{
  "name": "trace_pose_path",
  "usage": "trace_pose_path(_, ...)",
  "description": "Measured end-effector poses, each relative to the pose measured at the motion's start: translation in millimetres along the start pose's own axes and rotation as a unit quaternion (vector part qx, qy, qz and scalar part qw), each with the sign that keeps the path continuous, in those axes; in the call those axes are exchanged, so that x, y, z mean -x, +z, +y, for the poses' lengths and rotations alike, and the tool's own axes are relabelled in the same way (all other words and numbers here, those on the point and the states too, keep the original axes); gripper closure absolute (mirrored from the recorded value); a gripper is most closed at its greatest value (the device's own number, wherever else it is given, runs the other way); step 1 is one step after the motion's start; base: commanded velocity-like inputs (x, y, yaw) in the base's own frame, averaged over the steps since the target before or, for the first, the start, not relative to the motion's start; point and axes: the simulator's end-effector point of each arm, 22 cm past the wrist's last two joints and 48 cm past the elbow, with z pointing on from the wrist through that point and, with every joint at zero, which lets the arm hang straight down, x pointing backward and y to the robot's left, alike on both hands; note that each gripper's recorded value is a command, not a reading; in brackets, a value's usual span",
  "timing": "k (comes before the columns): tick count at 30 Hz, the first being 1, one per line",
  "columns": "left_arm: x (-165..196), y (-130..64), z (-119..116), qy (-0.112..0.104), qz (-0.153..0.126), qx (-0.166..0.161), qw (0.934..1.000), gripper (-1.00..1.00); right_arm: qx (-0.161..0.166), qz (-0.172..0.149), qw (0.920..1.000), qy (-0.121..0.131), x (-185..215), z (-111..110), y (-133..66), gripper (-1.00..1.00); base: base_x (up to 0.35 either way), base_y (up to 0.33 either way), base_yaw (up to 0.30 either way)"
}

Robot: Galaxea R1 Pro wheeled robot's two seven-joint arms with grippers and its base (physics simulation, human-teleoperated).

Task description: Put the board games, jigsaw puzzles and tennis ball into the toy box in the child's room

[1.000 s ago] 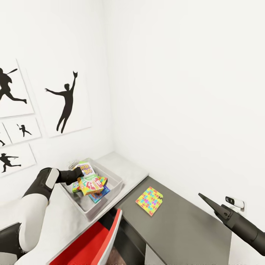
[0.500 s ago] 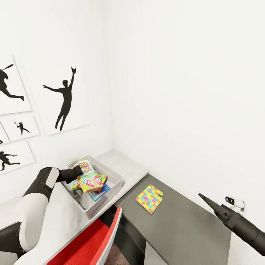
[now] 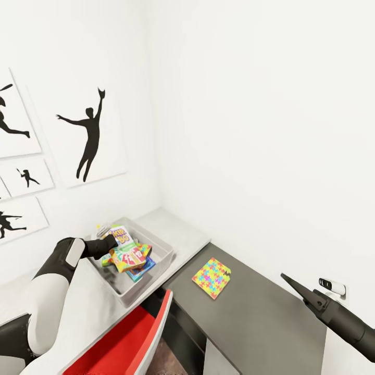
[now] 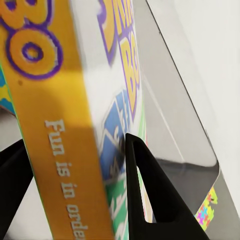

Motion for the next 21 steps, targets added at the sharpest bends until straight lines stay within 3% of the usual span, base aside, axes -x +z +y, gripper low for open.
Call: trace_pose_path(21, -3.8, 9.7, 8.8, -0.001, 0.002, 0.007, 1.0, 1.0, -0.006, 0.004, 0.9999, 0.009, -4.8, -8.5, -0.1, -1.0, 0.0, 0.0, 0.0)
